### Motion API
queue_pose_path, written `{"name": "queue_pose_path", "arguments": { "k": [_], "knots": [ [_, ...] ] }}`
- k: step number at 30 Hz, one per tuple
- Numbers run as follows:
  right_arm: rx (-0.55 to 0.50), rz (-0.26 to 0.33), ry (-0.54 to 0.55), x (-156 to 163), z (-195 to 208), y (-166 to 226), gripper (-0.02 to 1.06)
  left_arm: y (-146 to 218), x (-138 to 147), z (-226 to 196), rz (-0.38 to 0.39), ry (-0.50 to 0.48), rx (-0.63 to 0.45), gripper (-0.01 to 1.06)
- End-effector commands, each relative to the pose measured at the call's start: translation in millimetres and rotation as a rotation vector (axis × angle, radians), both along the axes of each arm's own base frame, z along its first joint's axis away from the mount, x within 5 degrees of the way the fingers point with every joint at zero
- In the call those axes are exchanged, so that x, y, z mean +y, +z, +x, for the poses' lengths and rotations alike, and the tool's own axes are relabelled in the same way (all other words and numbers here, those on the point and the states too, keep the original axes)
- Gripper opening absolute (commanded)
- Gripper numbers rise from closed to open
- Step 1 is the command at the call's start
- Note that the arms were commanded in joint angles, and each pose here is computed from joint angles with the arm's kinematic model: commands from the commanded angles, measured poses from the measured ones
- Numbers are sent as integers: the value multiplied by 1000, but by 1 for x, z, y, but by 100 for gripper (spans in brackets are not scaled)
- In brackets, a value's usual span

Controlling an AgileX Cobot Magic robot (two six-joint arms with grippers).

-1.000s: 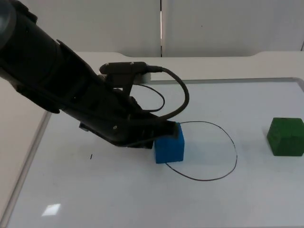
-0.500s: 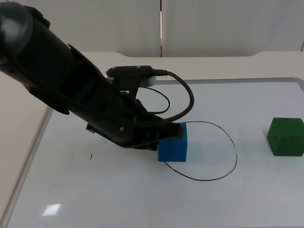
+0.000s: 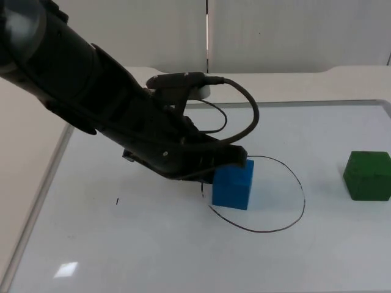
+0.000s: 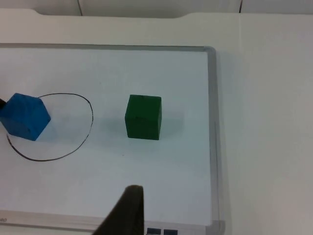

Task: Push the two cubes into the marked area.

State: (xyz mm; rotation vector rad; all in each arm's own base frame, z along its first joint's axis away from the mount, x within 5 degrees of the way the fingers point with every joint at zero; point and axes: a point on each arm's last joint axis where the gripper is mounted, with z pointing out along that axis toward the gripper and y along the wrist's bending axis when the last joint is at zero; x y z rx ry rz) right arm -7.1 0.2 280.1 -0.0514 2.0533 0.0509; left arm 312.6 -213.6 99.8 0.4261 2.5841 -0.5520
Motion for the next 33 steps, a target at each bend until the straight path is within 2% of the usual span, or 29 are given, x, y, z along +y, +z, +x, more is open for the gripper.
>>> {"name": "queue_pose_path", "arguments": {
  "k": [1,9,17,23,26,27,30,33],
  "knots": [
    [-7,3,-3,0,0,0,105,1,-6,-3,-15,-10,7,0],
    [-7,3,-3,0,0,0,105,1,-14,-9,-3,-45,-6,0],
    [-7,3,-3,0,0,0,105,17,-2,-1,-8,-62,-47,0],
    [-7,3,-3,0,0,0,105,72,14,2,-70,-96,-153,0],
    [-7,3,-3,0,0,0,105,117,27,-3,-95,-115,-270,0],
    [-7,3,-3,0,0,0,105,117,27,-3,-95,-115,-270,0],
    [-7,3,-3,0,0,0,105,167,39,-18,-98,-131,-410,0],
    [-7,3,-3,0,0,0,105,209,53,-40,-105,-130,-502,0]
  ]
}}
